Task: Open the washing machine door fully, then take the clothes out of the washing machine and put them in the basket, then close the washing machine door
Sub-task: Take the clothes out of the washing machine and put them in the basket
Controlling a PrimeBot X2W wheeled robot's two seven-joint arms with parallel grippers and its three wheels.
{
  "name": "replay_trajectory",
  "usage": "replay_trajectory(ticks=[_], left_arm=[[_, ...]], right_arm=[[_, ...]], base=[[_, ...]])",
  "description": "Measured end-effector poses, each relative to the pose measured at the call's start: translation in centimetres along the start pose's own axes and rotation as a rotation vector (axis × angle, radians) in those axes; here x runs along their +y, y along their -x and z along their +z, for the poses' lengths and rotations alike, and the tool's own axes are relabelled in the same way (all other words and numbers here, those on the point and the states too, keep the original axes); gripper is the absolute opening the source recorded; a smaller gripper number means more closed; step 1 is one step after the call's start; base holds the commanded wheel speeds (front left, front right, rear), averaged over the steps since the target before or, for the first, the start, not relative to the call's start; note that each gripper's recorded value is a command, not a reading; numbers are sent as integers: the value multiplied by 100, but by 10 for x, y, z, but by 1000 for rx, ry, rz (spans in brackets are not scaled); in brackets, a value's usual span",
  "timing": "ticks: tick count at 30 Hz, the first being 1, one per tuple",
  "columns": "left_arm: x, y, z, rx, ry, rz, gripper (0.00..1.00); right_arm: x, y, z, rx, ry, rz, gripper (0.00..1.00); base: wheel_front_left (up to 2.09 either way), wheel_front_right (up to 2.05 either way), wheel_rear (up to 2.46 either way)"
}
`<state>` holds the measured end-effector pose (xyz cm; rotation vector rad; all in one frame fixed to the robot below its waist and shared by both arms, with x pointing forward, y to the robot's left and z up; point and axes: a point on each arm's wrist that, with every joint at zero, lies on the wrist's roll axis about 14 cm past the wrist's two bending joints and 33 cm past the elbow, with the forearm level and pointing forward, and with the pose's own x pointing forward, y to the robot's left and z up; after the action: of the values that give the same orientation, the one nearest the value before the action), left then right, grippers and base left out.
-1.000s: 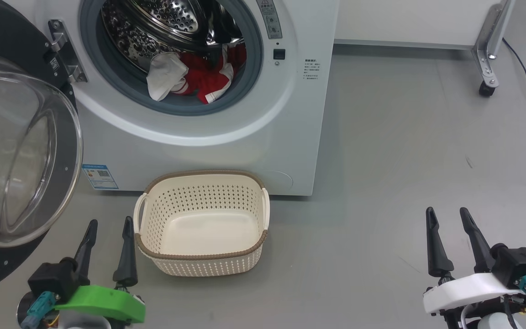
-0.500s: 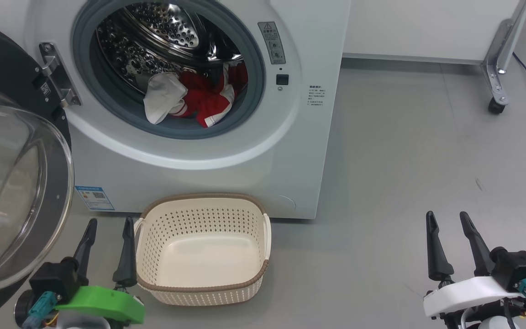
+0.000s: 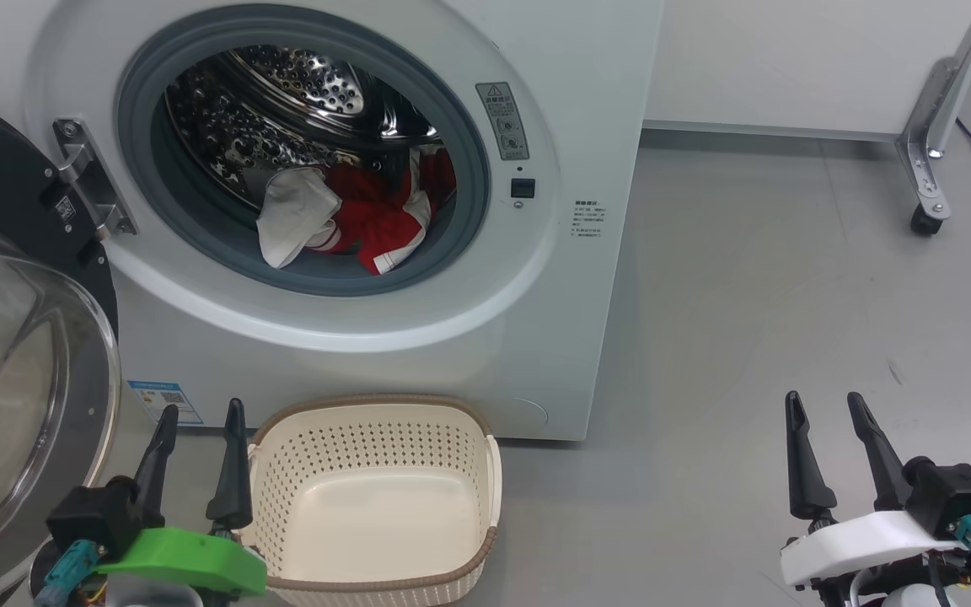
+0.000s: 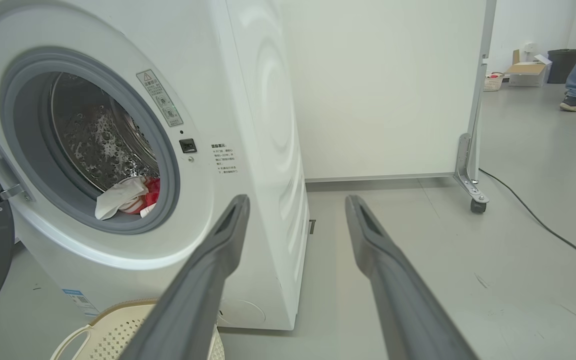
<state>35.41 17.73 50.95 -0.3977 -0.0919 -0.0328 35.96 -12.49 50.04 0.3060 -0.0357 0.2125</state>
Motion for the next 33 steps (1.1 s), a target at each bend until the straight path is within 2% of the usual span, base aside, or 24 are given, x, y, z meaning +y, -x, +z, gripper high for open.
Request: replay_trajectory(ticks=[5,10,33], left_arm=[[-1,0,1,-2,-1,-2,100],[0,0,2,3,-61,-19,100],[-2,1,-2,13,-68,-23,100]], right_arm=[[0,1,1,-2,0,-2,100],[-1,1,1,-3,1,-3,100],[-1,1,0,-1,-1,-4,100]], base=[[27,-78,51],[-1,-64,64],[-4,-9,14]])
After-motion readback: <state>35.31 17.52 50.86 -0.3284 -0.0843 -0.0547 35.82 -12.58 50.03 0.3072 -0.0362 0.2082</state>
